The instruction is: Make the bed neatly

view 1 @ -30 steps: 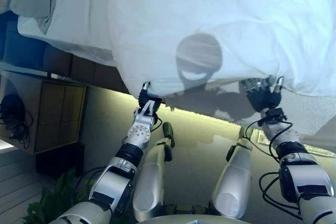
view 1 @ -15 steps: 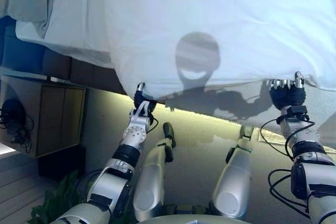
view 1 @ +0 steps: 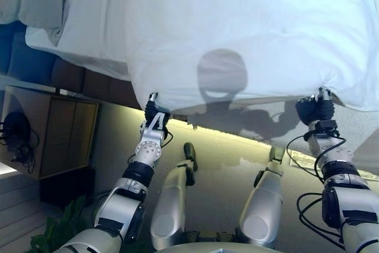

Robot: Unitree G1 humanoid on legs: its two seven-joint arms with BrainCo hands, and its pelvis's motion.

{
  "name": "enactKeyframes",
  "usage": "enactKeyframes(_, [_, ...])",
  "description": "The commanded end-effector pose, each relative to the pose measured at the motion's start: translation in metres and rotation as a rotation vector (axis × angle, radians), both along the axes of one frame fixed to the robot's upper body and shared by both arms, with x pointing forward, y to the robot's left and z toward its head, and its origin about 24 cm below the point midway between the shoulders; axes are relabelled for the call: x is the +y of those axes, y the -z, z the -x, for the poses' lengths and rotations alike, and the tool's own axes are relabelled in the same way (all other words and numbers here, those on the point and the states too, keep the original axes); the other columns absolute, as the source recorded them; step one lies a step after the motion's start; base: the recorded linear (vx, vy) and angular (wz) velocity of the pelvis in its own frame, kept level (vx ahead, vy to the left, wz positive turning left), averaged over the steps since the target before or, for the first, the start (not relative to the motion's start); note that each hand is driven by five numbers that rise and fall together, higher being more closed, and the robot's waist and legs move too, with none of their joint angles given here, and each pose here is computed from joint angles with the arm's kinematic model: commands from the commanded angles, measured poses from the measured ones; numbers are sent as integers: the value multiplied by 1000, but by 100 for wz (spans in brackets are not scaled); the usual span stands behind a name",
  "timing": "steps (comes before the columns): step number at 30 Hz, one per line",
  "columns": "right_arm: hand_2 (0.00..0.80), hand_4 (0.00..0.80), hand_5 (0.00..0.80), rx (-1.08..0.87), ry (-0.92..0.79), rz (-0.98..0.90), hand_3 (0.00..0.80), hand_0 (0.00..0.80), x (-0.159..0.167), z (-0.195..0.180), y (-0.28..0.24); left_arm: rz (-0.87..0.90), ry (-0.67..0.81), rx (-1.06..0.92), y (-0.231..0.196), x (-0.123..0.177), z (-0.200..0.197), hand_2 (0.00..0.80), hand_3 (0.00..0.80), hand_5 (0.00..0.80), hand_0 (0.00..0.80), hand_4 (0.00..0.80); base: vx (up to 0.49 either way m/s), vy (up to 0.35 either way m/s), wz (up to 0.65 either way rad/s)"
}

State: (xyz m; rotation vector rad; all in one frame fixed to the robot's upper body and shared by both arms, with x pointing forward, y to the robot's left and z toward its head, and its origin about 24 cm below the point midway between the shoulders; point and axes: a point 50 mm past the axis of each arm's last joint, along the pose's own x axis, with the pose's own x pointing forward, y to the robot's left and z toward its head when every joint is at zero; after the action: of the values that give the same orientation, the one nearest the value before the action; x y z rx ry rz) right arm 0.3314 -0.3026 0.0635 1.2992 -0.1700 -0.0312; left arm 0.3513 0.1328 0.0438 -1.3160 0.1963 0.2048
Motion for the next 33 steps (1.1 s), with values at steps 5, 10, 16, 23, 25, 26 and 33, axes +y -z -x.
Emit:
enactKeyframes(5, [800, 800, 800, 131, 2, -46, 800, 800, 19, 16, 33, -8, -240, 120, 33, 56, 19, 800, 800, 800, 800, 800, 139, 313, -12])
enactKeyframes(10, [800, 800, 800, 223, -75, -19, 800, 800, 42, 34, 70, 34, -270, 174, 53, 63, 33, 800, 800, 800, 800, 800, 6, 167, -5])
enactKeyframes(16, [800, 800, 800, 200, -134, -50, 800, 800, 81, 49, 95, -6, -287, 143, 45, 83, 27, 800, 800, 800, 800, 800, -46, -47, -22])
enactKeyframes(23, [800, 800, 800, 141, -182, -10, 800, 800, 93, 35, 76, -48, -290, 124, 48, 88, 26, 800, 800, 800, 800, 800, -40, -192, 24])
enactKeyframes(25, [800, 800, 800, 143, -210, 8, 800, 800, 100, 31, 71, -38, -296, 128, 52, 90, 29, 800, 800, 800, 800, 800, -65, -154, 7])
enactKeyframes(26, [800, 800, 800, 151, -219, 11, 800, 800, 101, 32, 73, -34, -297, 134, 55, 92, 31, 800, 800, 800, 800, 800, -18, -109, 5])
enactKeyframes(33, [800, 800, 800, 240, -231, 31, 800, 800, 88, 49, 89, -25, -313, 248, 100, 103, 74, 800, 800, 800, 800, 800, 157, 297, -11])
